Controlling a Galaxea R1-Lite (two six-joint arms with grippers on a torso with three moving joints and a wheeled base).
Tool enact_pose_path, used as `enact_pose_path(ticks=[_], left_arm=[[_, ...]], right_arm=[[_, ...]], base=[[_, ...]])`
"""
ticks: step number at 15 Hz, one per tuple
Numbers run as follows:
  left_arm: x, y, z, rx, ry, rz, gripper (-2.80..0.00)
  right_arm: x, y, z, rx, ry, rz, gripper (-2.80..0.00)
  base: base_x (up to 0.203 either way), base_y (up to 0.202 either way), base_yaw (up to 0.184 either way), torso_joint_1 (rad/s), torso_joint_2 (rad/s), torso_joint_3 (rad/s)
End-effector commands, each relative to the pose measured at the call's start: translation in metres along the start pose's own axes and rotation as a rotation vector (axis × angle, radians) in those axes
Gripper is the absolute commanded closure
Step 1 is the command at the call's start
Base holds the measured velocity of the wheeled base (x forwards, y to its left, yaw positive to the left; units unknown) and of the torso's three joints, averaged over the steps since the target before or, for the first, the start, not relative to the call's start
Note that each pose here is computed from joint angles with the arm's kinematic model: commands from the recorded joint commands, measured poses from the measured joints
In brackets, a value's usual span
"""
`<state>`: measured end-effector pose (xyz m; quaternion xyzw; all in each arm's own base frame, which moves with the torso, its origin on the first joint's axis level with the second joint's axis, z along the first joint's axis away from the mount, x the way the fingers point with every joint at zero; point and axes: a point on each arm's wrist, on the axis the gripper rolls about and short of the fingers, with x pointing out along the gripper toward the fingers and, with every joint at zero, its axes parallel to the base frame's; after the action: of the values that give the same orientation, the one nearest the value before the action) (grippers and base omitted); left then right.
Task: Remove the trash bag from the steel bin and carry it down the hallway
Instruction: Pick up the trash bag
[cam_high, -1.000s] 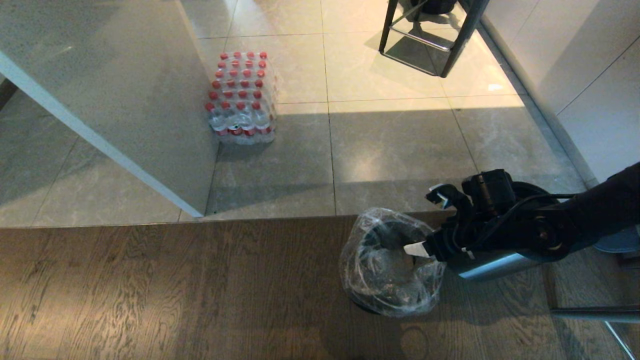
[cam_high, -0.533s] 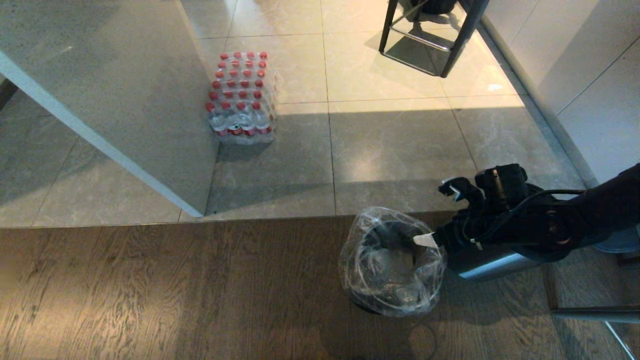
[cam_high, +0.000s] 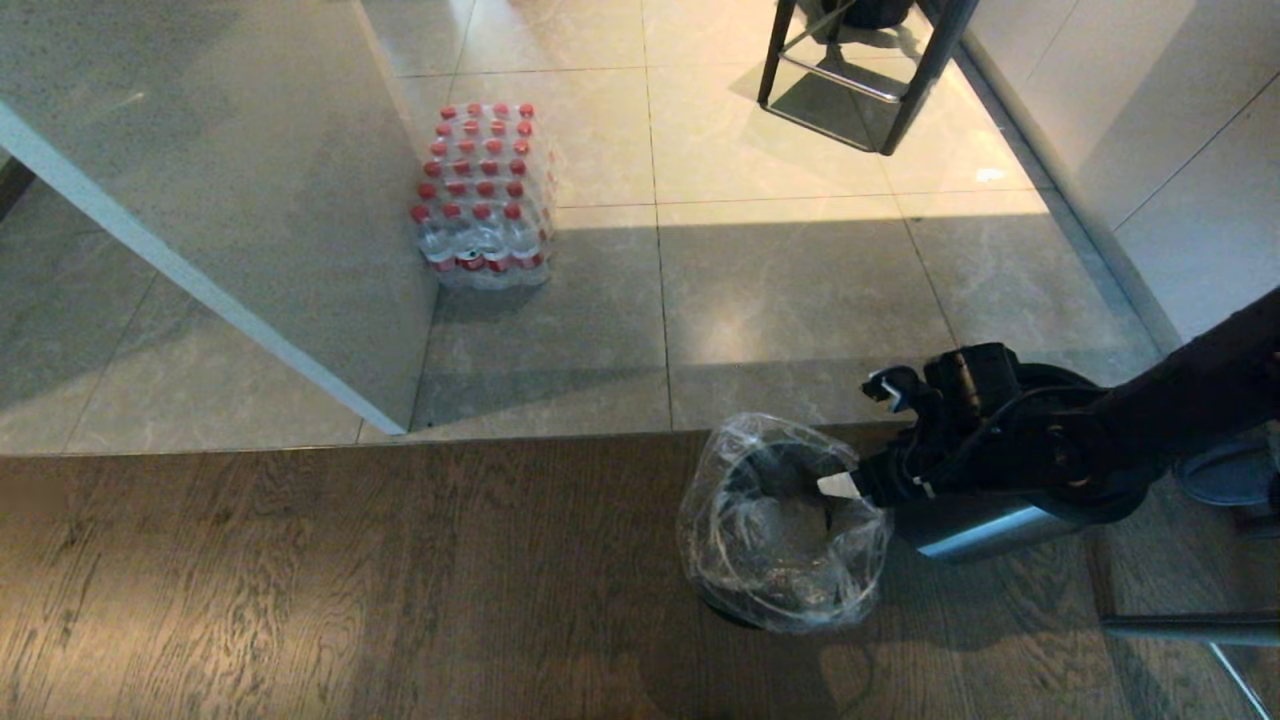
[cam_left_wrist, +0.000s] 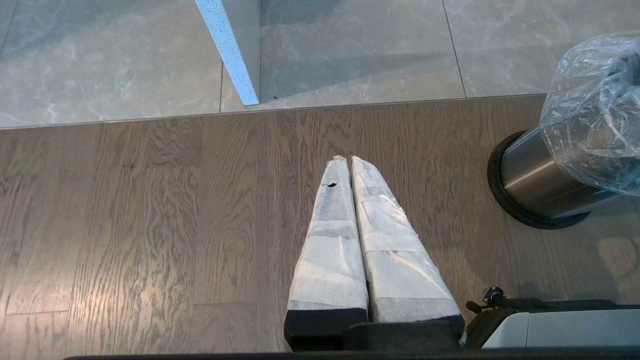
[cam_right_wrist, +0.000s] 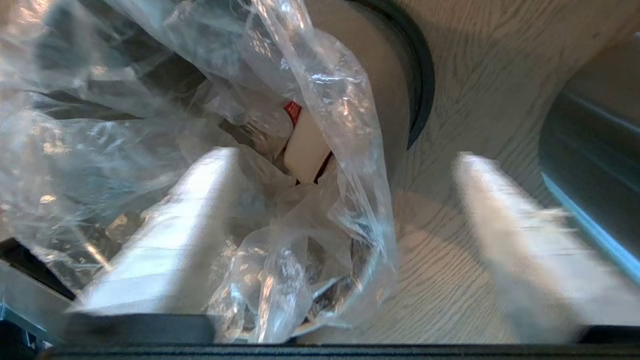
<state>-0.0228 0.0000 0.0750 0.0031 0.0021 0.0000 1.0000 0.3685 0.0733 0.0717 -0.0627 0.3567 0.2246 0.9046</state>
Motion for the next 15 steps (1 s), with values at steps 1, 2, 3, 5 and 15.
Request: enact_pose_path(ticks=[1,2,3,5,15], left_arm=[[0.000,0.000,0.000,0.000,0.000,0.000,0.00],[0.000,0.000,0.000,0.000,0.000,0.000,0.00],[0.000,0.000,0.000,0.000,0.000,0.000,0.00],[0.000,0.000,0.000,0.000,0.000,0.000,0.00],[0.000,0.000,0.000,0.000,0.000,0.000,0.00]], right_arm=[[0.006,-0.001,-0.002,-0.009,0.008,0.003,0.00],[0.006,-0.001,-0.003,-0.008,0.009,0.004,0.00],[0.006,-0.001,-0.003,-0.008,0.010,0.005,0.00],[0.005,0.000,-0.003,-0.009,0.008,0.004,0.00],[-0.015,0.003,0.003,-0.050,-0.059,-0.007,0.00]], base=[[0.000,0.000,0.000,0.000,0.00,0.000],[0.000,0.000,0.000,0.000,0.00,0.000],[0.000,0.000,0.000,0.000,0.00,0.000],[0.000,0.000,0.000,0.000,0.00,0.000],[0.000,0.000,0.000,0.000,0.00,0.000]])
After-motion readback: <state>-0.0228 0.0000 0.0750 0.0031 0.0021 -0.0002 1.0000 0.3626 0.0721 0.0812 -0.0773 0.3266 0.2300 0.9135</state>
